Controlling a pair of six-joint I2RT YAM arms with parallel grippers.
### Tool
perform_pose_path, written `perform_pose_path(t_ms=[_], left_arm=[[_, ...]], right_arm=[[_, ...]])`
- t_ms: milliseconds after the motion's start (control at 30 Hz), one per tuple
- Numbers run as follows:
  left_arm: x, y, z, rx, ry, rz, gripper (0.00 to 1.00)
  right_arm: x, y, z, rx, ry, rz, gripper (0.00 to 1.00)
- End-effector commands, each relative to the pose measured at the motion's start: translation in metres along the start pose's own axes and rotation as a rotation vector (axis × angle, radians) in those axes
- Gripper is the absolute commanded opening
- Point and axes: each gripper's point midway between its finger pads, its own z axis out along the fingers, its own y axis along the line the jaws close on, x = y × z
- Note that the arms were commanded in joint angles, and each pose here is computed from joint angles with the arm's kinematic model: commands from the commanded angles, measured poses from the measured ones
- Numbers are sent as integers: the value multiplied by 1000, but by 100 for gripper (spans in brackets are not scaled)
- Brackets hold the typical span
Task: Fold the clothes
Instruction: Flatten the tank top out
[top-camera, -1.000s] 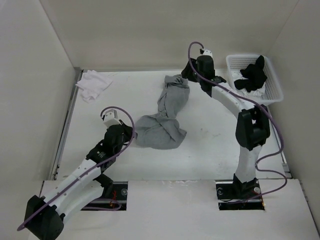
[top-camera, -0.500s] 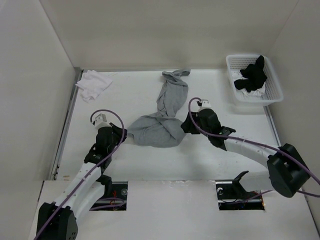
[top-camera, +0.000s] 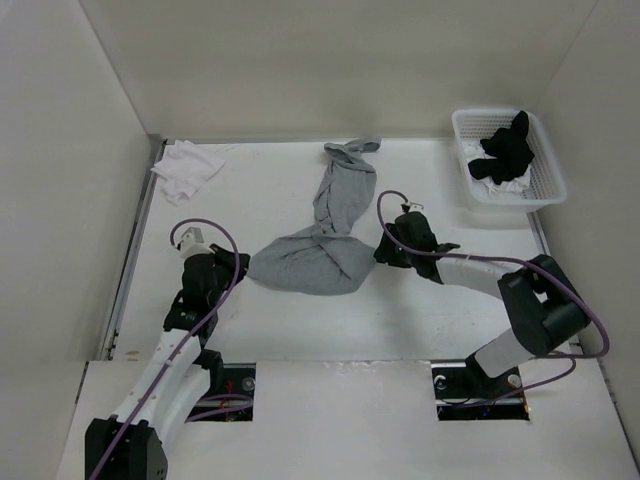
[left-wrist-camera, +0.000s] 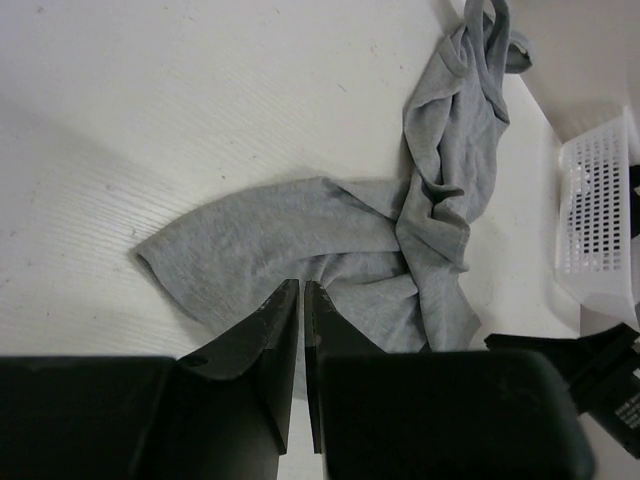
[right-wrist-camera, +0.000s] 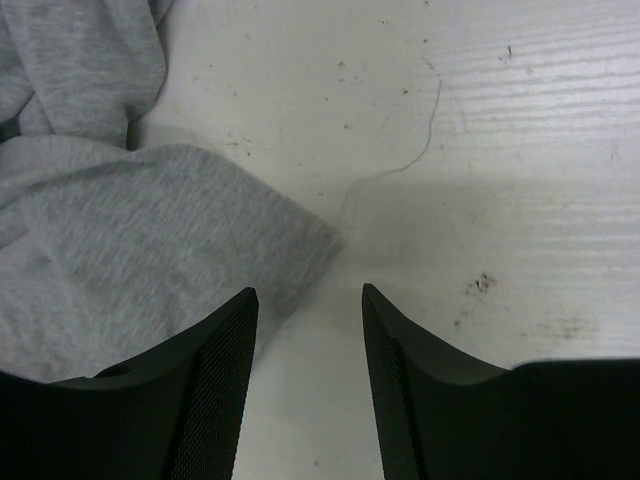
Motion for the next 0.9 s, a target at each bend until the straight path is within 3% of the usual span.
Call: perform_pose_path(t_ms=[0,267,400,567,733,867], left_arm=[[-15,-25,0,89,-37,-14,7],[-5,-7,9,22,-2,43,12],[4,31,15,-137,14,36,32],[1,48,17,-207,-3,38,47],[3,59,23,-246,8,36,47],[14,69,31,-282,52,43,46]], right_arm=[[-18,16,8,-24,-31,-4,49],[-21,13,17,29,-8,-16,46],[-16,7,20,56,18,-37,46],[-9,7,24,56,45,-37,43],[-7,8,29,45,42,-26,21],[-9,8,25,23,10,-4,10]])
